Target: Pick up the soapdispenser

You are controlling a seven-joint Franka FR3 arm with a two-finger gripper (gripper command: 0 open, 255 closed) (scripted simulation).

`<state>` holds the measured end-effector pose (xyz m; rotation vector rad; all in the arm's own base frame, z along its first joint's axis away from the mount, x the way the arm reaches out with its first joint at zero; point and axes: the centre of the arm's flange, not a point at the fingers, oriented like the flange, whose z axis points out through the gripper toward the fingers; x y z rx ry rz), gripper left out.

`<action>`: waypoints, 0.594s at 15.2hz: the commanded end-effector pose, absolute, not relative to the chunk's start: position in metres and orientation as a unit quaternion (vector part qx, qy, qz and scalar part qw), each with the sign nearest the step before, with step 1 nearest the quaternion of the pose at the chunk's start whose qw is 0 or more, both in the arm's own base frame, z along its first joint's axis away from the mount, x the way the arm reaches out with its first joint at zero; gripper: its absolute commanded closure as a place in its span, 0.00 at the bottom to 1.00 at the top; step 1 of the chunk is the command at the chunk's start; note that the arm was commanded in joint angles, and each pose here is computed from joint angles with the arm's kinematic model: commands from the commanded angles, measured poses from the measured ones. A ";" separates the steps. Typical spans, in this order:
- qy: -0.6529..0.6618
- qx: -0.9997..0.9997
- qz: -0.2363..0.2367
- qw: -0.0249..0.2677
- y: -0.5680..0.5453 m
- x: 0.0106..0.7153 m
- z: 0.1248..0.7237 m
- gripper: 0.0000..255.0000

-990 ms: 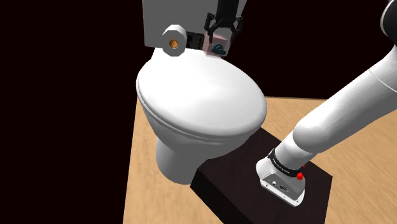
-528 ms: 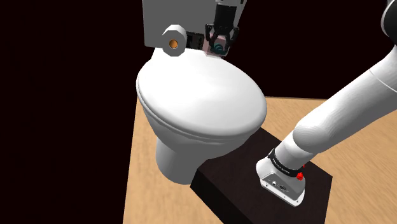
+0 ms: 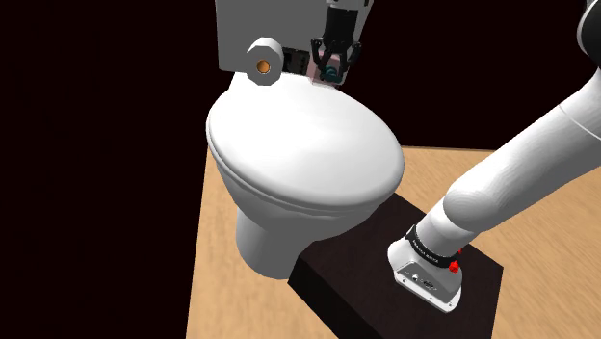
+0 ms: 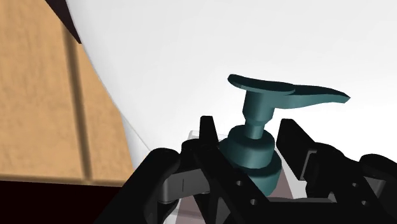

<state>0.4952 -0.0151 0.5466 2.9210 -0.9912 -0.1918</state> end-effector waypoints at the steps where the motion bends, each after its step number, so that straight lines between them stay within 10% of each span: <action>1: -0.321 0.945 -0.062 0.026 -0.016 0.495 0.547 1.00; 9: -0.321 0.945 -0.062 0.026 -0.016 0.495 0.589 1.00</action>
